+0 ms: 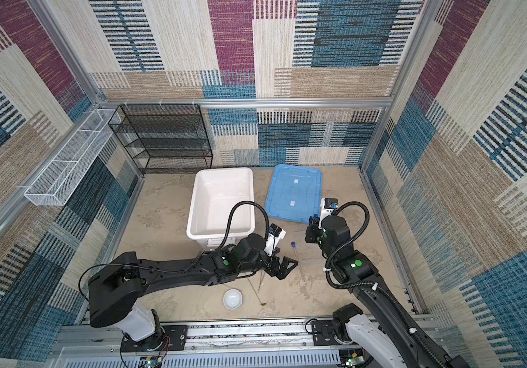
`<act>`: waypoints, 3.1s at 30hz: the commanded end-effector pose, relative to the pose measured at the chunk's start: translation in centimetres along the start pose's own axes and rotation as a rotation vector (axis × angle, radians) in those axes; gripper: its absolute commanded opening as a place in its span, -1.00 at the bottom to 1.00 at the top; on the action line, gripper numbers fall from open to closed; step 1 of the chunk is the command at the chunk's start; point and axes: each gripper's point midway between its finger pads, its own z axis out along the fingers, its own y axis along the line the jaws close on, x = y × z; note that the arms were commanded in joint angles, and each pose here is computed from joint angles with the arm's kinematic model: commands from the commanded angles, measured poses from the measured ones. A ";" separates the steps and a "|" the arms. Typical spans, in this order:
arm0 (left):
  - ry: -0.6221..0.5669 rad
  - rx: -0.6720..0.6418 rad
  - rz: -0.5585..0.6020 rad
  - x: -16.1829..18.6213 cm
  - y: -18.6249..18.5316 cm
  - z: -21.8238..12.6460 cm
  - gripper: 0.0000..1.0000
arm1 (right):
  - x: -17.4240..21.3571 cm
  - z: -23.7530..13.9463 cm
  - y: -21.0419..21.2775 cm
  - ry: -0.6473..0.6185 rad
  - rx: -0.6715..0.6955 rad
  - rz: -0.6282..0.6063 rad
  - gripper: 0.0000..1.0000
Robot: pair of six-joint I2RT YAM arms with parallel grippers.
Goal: Organize the chemistry lab equipment
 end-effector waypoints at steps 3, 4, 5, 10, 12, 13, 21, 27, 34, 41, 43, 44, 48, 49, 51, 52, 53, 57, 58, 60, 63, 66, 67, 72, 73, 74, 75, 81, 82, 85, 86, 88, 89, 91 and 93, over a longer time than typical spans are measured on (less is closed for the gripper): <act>0.030 -0.012 -0.037 0.4 0.2 0.2 0.98 | -1.9 -0.5 -2.0 -0.141 0.106 0.004 -0.66; 0.030 -0.009 -0.038 0.4 0.1 0.2 0.99 | -2.0 -0.5 -2.2 -0.148 0.114 0.005 -0.66; 0.033 -0.010 -0.038 0.5 0.1 0.3 0.99 | -1.8 -0.4 -2.2 -0.147 0.117 0.004 -0.66; 0.031 -0.018 -0.051 0.6 0.3 0.4 0.98 | -0.8 0.6 -3.1 -0.125 0.166 0.003 -0.64; 0.023 -0.011 -0.048 0.5 0.3 0.4 0.99 | -0.4 0.9 -3.2 -0.118 0.174 0.005 -0.64; 0.023 -0.012 -0.049 0.5 0.3 0.4 0.99 | -0.2 1.0 -3.3 -0.117 0.179 0.007 -0.64; 0.028 -0.012 -0.051 0.8 0.4 0.4 0.99 | 0.4 1.3 -4.1 -0.134 0.213 -0.005 -0.63; 0.023 -0.012 -0.048 1.0 0.5 0.3 0.98 | 0.4 1.4 -4.0 -0.152 0.204 -0.013 -0.62; 0.034 -0.013 -0.048 1.1 0.5 0.4 0.98 | 0.6 1.7 -4.1 -0.153 0.209 -0.029 -0.62; 0.040 -0.018 -0.047 1.4 0.7 0.6 0.99 | 1.8 2.6 -4.1 -0.125 0.208 -0.046 -0.61; 0.037 -0.019 -0.048 1.3 0.7 0.6 0.98 | 2.3 3.0 -4.0 -0.108 0.204 -0.055 -0.61; 0.038 -0.020 -0.048 1.4 0.7 0.5 0.99 | 2.5 3.1 -4.1 -0.102 0.207 -0.056 -0.61; 0.037 -0.024 -0.044 1.4 0.8 0.5 0.98 | 2.8 3.4 -4.1 -0.102 0.204 -0.063 -0.61; 0.039 -0.024 -0.047 1.4 0.8 0.6 0.99 | 2.7 3.4 -4.0 -0.108 0.200 -0.064 -0.60; 0.041 -0.023 -0.048 1.5 0.8 0.7 0.99 | 2.6 3.5 -4.0 -0.113 0.201 -0.071 -0.60; 0.039 -0.025 -0.048 1.5 0.9 0.7 0.99 | 2.5 3.6 -4.0 -0.116 0.200 -0.076 -0.60; 0.039 -0.025 -0.048 1.4 0.9 0.7 0.98 | 2.5 3.7 -3.8 -0.117 0.196 -0.084 -0.60; 0.043 -0.026 -0.051 1.5 0.9 0.8 0.99 | 2.7 4.4 -2.9 -0.122 0.146 -0.133 -0.61; 0.043 -0.028 -0.050 1.5 1.0 0.9 0.99 | 2.8 4.5 -2.7 -0.124 0.132 -0.142 -0.61; 0.047 -0.031 -0.052 1.6 1.0 0.9 0.98 | 2.8 4.6 -2.2 -0.135 0.103 -0.159 -0.61; 0.045 -0.030 -0.052 1.6 1.0 0.9 0.99 | 2.8 4.7 -1.8 -0.143 0.078 -0.170 -0.60; 0.047 -0.034 -0.052 1.8 1.1 1.0 0.99 | 2.4 4.7 -1.2 -0.165 0.047 -0.185 -0.60; 0.046 -0.034 -0.052 1.7 1.1 1.1 0.98 | 2.4 4.8 -1.2 -0.165 0.050 -0.190 -0.59; 0.056 -0.042 -0.056 1.9 1.2 1.2 0.98 | 3.3 5.3 -1.6 -0.126 0.074 -0.188 -0.52; 0.057 -0.051 -0.056 1.8 1.4 1.2 0.98 | 3.5 5.4 -1.7 -0.119 0.077 -0.184 -0.51; 0.059 -0.054 -0.056 1.8 1.4 1.2 0.99 | 3.6 5.3 -1.8 -0.116 0.077 -0.176 -0.47; 0.061 -0.057 -0.056 1.8 1.4 1.2 0.99 | 3.6 5.2 -1.8 -0.115 0.076 -0.169 -0.41; 0.095 -0.144 -0.066 2.1 2.7 1.1 0.99 | 2.9 4.1 -2.1 -0.134 0.086 -0.105 0.55; 0.104 -0.156 -0.062 2.2 2.8 1.2 0.99 | 2.9 4.0 -2.4 -0.132 0.098 -0.084 0.69; 0.126 -0.195 -0.059 2.3 3.1 1.6 0.82 | 2.3 3.0 -3.1 -0.126 0.141 0.008 0.99; 0.143 -0.217 -0.057 2.5 3.3 1.8 0.75 | 2.1 2.6 -3.2 -0.121 0.145 0.038 0.99; 0.180 -0.245 -0.049 2.9 3.4 2.3 0.74 | 1.5 1.9 -3.1 -0.115 0.135 0.083 0.99; 0.205 -0.261 -0.039 3.1 3.3 2.6 0.71 | 1.2 1.5 -3.0 -0.109 0.132 0.103 0.99; 0.266 -0.302 -0.022 3.9 3.5 3.2 0.64 | 0.9 0.7 -3.2 -0.093 0.147 0.138 0.99; 0.301 -0.320 -0.013 4.5 3.5 3.9 0.55 | 0.5 -0.2 -3.6 -0.096 0.158 0.164 0.99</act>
